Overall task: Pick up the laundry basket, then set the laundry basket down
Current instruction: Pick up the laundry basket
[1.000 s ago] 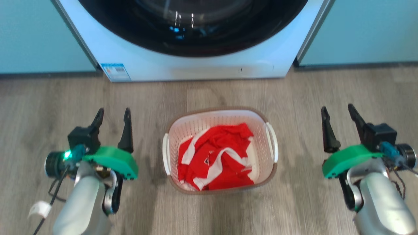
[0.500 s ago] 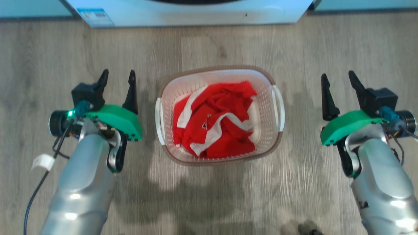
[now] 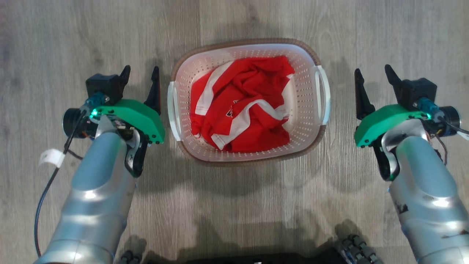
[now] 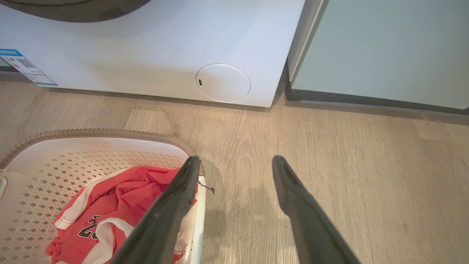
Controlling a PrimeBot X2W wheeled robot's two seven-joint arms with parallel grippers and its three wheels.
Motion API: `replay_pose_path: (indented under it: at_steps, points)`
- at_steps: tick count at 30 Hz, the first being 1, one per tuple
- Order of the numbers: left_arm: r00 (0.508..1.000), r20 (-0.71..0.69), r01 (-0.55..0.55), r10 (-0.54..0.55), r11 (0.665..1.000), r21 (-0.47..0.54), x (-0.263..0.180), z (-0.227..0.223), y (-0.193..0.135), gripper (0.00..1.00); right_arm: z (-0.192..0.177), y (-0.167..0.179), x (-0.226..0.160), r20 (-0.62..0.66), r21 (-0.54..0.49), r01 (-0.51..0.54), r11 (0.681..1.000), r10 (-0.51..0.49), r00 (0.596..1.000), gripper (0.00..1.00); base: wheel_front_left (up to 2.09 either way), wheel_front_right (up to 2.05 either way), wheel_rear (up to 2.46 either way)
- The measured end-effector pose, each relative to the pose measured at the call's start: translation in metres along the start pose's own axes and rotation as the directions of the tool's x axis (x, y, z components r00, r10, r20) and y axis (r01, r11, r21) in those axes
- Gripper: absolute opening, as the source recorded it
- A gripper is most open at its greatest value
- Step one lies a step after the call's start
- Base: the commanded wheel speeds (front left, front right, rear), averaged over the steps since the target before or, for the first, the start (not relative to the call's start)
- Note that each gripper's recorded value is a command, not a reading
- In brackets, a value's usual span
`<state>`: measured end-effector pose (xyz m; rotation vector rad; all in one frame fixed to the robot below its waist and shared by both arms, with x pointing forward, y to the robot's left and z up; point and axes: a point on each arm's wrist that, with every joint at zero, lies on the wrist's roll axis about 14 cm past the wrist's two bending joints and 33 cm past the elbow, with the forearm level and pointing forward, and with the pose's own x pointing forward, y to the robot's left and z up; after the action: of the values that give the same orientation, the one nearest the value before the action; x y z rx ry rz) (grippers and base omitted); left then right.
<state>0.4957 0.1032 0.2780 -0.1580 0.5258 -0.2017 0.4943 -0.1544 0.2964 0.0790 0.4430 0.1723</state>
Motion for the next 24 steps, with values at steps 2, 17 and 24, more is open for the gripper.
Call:
replay_pose_path:
  at_steps: [2, 17, 24]
  points:
    - [1.0, -0.025, 0.0, 0.0, 1.0, -0.006, 0.003, -0.009, 0.001, 1.0, -0.008, 0.001, 0.005, -0.02, 0.003, -0.005, 1.0, 0.005, 1.0, 1.0, 0.0, 0.0, 0.0]
    - [0.983, -0.176, 0.052, -0.056, 0.998, -0.027, 0.018, -0.066, -0.006, 1.0, -0.06, 0.01, 0.027, -0.152, 0.027, -0.026, 0.999, 0.03, 0.988, 1.0, 0.0, 0.0, 0.0]
    - [0.958, -0.274, 0.078, -0.082, 0.997, -0.023, 0.024, -0.1, -0.009, 1.0, -0.079, 0.011, 0.036, -0.2, 0.034, -0.034, 0.999, 0.04, 0.979, 1.0, 0.0, 0.0, 0.0]
